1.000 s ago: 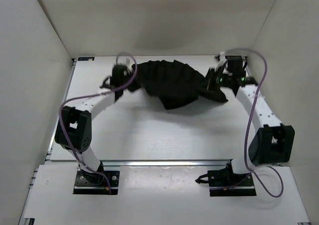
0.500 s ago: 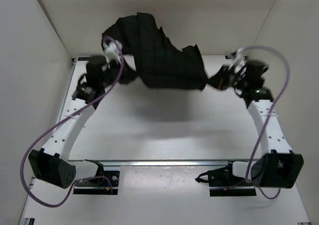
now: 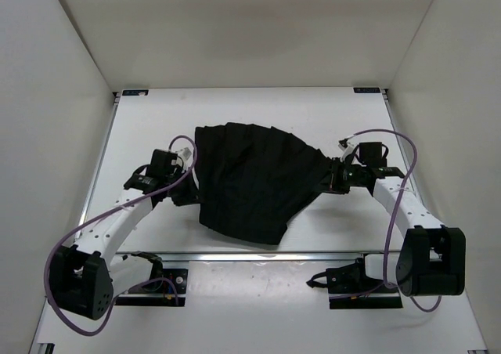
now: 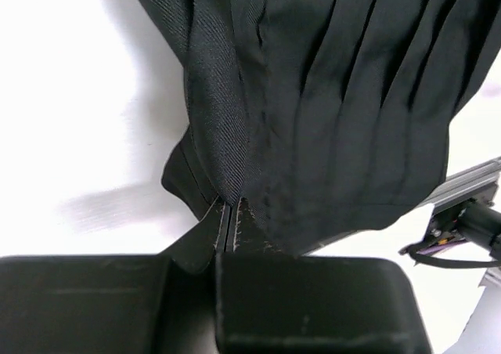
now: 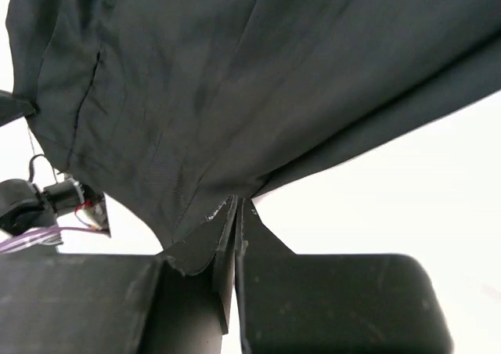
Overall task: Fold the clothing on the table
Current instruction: Flatten the skirt out
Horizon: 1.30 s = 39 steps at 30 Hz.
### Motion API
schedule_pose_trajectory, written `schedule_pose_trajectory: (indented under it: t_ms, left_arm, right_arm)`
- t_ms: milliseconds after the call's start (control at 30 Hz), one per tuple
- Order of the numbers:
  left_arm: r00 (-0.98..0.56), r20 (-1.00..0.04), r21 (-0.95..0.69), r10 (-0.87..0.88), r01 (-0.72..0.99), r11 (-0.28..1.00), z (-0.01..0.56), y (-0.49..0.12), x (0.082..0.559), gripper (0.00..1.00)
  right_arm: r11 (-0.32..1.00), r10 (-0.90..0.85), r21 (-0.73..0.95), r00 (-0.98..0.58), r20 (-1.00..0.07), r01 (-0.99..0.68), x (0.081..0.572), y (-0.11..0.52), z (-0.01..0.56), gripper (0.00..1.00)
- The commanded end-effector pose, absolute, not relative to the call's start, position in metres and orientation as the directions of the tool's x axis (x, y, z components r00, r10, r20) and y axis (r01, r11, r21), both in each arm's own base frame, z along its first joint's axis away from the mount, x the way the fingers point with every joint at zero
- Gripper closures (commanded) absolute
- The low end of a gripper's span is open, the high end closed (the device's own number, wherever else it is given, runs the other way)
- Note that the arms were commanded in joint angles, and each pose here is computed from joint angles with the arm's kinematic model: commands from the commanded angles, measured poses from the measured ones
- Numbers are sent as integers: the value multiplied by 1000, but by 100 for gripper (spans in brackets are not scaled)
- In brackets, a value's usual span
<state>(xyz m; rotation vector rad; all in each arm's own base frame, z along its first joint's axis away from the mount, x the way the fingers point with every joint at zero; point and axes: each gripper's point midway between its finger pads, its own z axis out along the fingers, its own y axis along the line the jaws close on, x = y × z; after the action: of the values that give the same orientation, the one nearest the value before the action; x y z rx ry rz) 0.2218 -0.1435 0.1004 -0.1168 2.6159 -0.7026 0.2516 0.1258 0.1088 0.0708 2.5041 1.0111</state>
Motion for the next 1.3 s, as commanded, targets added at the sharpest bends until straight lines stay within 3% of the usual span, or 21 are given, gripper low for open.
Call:
schedule_pose_trajectory:
  t_ms: [0, 67, 133, 167, 200, 267, 300, 400, 500, 667, 1000, 1100, 1167, 1200, 1233, 1267]
  left_arm:
    - [-921, -359, -459, -152, 33, 888, 96, -137, 214, 98]
    - [-929, -341, -460, -144, 31, 887, 89, -138, 209, 91]
    - [-935, -326, -467, -143, 28, 884, 86, -138, 206, 68]
    - [-934, -331, -464, -137, 34, 885, 85, -139, 206, 44]
    - [-929, -342, -458, -143, 32, 888, 88, -137, 207, 35]
    - [-919, -369, -428, -135, 39, 903, 89, -132, 210, 5]
    - [-915, -381, -410, -133, 38, 911, 90, -129, 212, 1]
    - [-898, -411, -381, -158, 12, 924, 91, -116, 225, 1]
    - [-876, -451, -363, -170, 6, 932, 89, -111, 246, 2]
    - [-861, -474, -365, -187, -2, 931, 80, -109, 293, 2]
    - [-857, -478, -444, -194, 45, 895, 71, -137, 370, 17]
    - [-855, -474, -451, -211, 31, 892, 61, -136, 379, 27]
    - [-845, -485, -458, -225, 26, 888, 63, -135, 391, 41]
    - [-849, -477, -459, -228, 19, 888, 59, -134, 392, 45]
    - [-846, -481, -460, -232, 18, 888, 59, -135, 396, 54]
    - [-844, -480, -460, -239, 10, 888, 57, -133, 400, 64]
  right_arm:
    - [766, 199, 630, -885, -421, -127, 263, 124, 111, 100]
    - [769, 190, 630, -899, -394, -113, 254, 127, 104, 100]
    - [764, 202, 636, -895, -397, -109, 251, 128, 103, 100]
    - [763, 209, 638, -892, -401, -109, 251, 128, 103, 100]
    - [765, 212, 635, -888, -407, -109, 249, 128, 102, 97]
    - [764, 217, 635, -882, -418, -113, 245, 131, 103, 74]
    - [772, 219, 624, -871, -441, -122, 246, 132, 103, 68]
    - [798, 228, 592, -855, -467, -110, 246, 130, 95, 52]
    - [788, 246, 610, -864, -438, -86, 246, 128, 85, 43]
    - [827, 227, 558, -867, -443, -68, 265, 127, 77, 41]
    - [832, 258, 555, -876, -407, -13, 290, 133, 48, 41]
    - [826, 267, 563, -878, -399, -5, 300, 135, 44, 52]
    - [820, 281, 572, -874, -396, 4, 308, 133, 41, 70]
    - [814, 292, 580, -873, -391, 12, 314, 133, 40, 87]
    - [817, 295, 577, -873, -387, 20, 318, 134, 37, 97]
    - [817, 297, 577, -872, -390, 20, 322, 134, 38, 100]
